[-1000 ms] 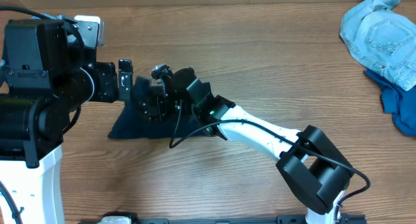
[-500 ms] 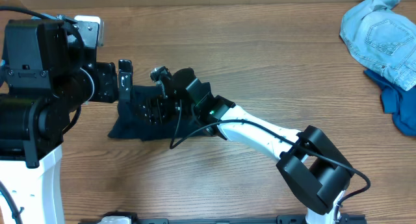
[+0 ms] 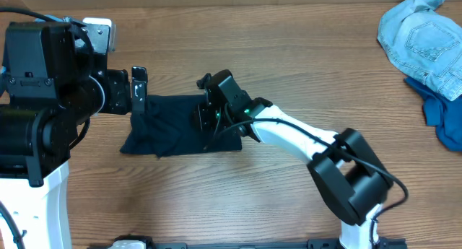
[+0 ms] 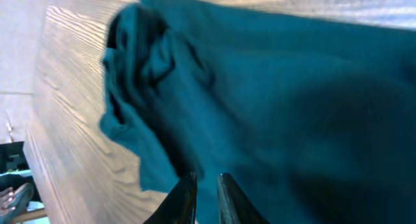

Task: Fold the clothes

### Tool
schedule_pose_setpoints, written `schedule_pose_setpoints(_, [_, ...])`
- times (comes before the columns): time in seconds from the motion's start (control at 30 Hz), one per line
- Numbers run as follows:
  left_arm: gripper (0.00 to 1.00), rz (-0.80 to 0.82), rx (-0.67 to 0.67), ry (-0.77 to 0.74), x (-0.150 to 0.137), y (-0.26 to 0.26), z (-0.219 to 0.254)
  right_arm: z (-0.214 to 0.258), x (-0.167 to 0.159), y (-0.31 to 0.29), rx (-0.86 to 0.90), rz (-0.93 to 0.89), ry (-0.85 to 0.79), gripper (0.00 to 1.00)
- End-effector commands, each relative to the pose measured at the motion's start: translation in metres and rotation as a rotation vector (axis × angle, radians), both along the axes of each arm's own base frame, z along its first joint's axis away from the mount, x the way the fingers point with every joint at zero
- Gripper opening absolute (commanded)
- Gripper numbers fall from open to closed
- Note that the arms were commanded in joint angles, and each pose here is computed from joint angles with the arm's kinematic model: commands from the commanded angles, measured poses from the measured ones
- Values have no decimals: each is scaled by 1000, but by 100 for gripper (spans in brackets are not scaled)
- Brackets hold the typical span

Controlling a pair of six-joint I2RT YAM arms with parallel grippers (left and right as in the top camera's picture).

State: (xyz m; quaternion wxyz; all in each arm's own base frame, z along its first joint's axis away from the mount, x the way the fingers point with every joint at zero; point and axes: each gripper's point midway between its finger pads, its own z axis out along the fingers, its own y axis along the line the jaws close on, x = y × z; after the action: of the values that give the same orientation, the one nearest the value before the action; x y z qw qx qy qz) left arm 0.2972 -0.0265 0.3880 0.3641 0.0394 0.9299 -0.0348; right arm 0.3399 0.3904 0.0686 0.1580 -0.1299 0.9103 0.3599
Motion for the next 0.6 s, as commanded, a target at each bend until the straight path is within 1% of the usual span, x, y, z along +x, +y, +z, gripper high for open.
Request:
schedule_pose_setpoints(0.0, [100,23,-4,-34,-5,4,11,-19,-14,19,17,64,42,15])
schedule_pose_setpoints(0.13, [100,23,-4,-27,-6,4,10,-21,-24,27,27,96,50,15])
schedule_pose_setpoints(0.27, [100,23,-4,-30,-6,4,10,-16,-42,43,60,162,53,15])
schedule_pose_setpoints(0.37, [100,23,-4,-34,-5,4,11,-12,-58,57,79,228,26,15])
schedule_pose_setpoints(0.47, [100,23,-4,-33,-5,4,11,-1,-71,71,138,316,-7,15])
schedule_pose_setpoints(0.53, [100,23,-4,-33,-5,4,11,6,-75,76,179,354,-17,15])
schedule_pose_setpoints(0.57, [100,23,-4,-32,-6,4,11,5,-75,75,171,348,-15,15])
